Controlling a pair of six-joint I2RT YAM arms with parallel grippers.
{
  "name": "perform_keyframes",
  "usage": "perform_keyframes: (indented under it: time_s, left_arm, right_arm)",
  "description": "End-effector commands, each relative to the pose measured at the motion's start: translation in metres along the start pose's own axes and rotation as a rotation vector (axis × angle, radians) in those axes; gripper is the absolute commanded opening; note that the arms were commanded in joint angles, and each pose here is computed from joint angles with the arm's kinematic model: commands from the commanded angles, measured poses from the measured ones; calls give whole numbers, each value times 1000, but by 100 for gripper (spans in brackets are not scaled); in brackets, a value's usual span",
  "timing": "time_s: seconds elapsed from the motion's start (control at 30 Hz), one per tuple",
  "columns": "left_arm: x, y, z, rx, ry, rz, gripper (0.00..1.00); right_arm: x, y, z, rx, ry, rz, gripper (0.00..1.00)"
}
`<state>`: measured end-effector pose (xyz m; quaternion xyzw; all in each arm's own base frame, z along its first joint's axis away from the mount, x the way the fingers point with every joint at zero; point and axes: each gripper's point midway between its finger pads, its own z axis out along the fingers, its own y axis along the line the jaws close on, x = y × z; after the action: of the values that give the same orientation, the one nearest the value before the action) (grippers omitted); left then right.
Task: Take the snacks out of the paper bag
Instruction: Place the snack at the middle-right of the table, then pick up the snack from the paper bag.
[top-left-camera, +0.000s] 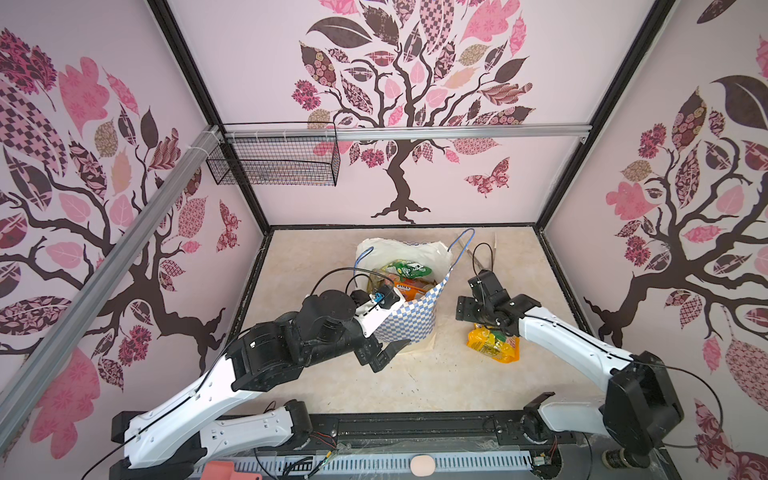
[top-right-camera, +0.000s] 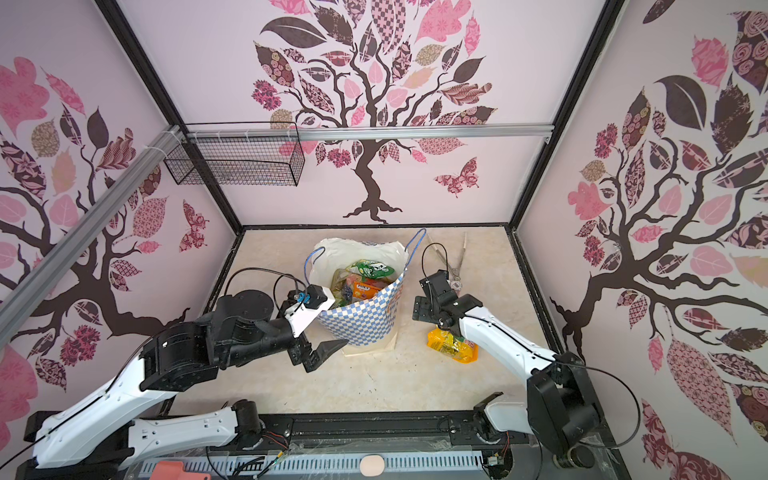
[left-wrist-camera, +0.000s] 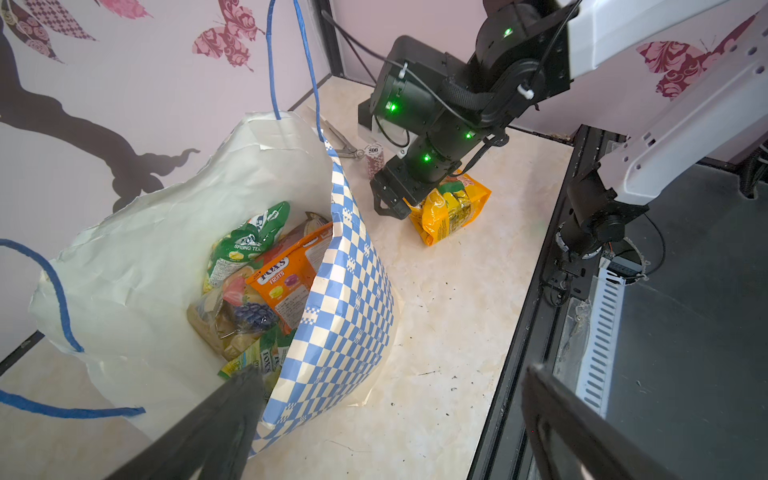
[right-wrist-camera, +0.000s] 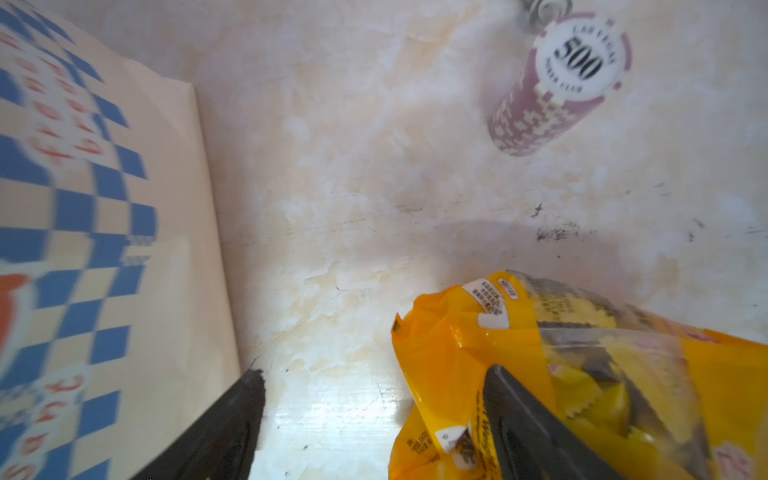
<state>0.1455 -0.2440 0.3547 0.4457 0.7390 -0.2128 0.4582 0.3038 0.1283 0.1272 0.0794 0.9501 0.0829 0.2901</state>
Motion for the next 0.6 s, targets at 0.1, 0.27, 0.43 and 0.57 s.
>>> perform_keyframes:
  time_s: [0.1,0.27,0.43,0.57]
  left_arm:
    - [-13,8,-6,-47,-45,-51,99]
    - [-14,26,-14,-142,-16,-130,98]
    - [-4,47,-25,-268,19,-201,97]
    - [2,60,-37,-316,21,-272,95]
  right_arm:
    - [-50,24,-94,-146,-140,-17,93]
    - [-88,61,-170,-366,-250,0,93]
    - [-105,115,-214,-489,-215,-85,92]
    - [-106,167,-230,-543,-181,-210,92]
